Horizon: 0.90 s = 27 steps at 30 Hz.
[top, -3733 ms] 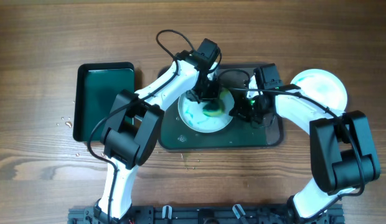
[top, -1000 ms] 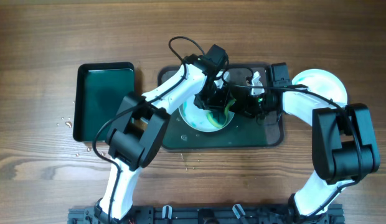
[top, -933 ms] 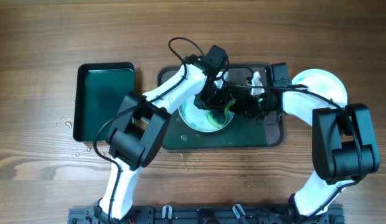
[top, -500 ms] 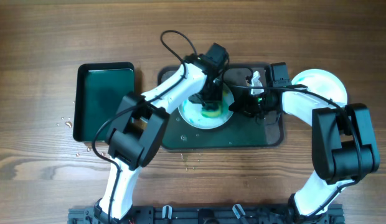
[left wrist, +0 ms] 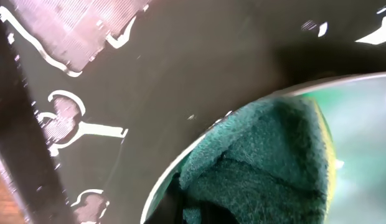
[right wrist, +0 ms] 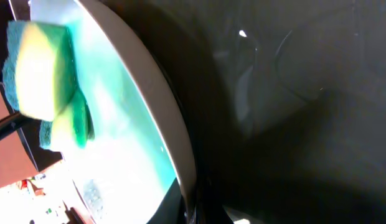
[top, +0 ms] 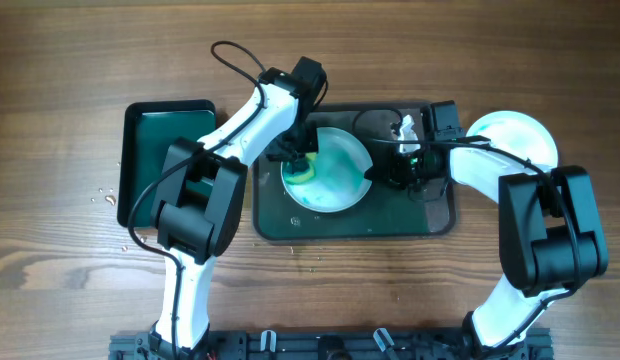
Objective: Clean dirty plates on tray and stack at the side
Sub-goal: 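Scrub the last plate with the sponge in the left gripper, then lift the last plate with the right gripper and carry it rightward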
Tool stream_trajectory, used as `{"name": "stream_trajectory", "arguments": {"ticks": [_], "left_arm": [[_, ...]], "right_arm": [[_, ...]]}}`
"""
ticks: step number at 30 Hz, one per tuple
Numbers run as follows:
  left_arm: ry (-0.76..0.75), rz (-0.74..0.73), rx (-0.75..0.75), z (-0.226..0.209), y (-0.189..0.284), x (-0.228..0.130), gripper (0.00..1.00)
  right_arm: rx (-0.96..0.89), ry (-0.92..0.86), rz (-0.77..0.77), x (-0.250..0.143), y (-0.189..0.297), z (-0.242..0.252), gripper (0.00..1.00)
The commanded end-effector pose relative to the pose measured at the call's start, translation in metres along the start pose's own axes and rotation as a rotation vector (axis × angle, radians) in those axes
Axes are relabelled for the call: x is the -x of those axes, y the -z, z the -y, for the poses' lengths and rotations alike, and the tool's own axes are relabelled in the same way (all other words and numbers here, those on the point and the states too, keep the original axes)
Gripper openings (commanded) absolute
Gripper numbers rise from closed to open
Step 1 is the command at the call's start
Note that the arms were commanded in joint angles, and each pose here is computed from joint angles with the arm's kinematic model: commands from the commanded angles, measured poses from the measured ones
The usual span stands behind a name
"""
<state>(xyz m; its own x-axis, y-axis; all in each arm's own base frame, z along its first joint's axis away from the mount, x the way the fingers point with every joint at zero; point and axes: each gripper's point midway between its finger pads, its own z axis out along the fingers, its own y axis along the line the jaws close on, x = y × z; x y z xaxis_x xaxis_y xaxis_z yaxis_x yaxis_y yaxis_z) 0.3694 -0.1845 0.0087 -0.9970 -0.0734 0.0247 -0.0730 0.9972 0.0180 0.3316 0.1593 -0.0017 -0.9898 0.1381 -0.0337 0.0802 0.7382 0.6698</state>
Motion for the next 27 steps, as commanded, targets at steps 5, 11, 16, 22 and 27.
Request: {"name": "stream_trajectory", "arguments": {"ticks": [5,11,16,22,27], "left_arm": [[0.025,0.044,0.166,-0.057,0.027,0.003,0.04],[0.018,0.081,0.046,-0.047,0.063,0.000,0.04],[0.036,0.080,-0.035,-0.040,0.069,0.002,0.04],[0.031,0.122,-0.057,-0.033,0.070,0.012,0.04],[0.030,0.137,-0.068,-0.029,0.070,0.015,0.04]], "right_arm": [[-0.080,-0.045,-0.009,-0.006,-0.001,0.024,0.05],[-0.208,0.010,0.101,0.003,0.042,0.015,0.04],[-0.366,0.038,0.227,0.003,0.095,0.011,0.04],[-0.497,0.051,0.370,0.003,0.152,0.002,0.04],[-0.606,0.046,0.461,0.003,0.188,0.002,0.04]]}}
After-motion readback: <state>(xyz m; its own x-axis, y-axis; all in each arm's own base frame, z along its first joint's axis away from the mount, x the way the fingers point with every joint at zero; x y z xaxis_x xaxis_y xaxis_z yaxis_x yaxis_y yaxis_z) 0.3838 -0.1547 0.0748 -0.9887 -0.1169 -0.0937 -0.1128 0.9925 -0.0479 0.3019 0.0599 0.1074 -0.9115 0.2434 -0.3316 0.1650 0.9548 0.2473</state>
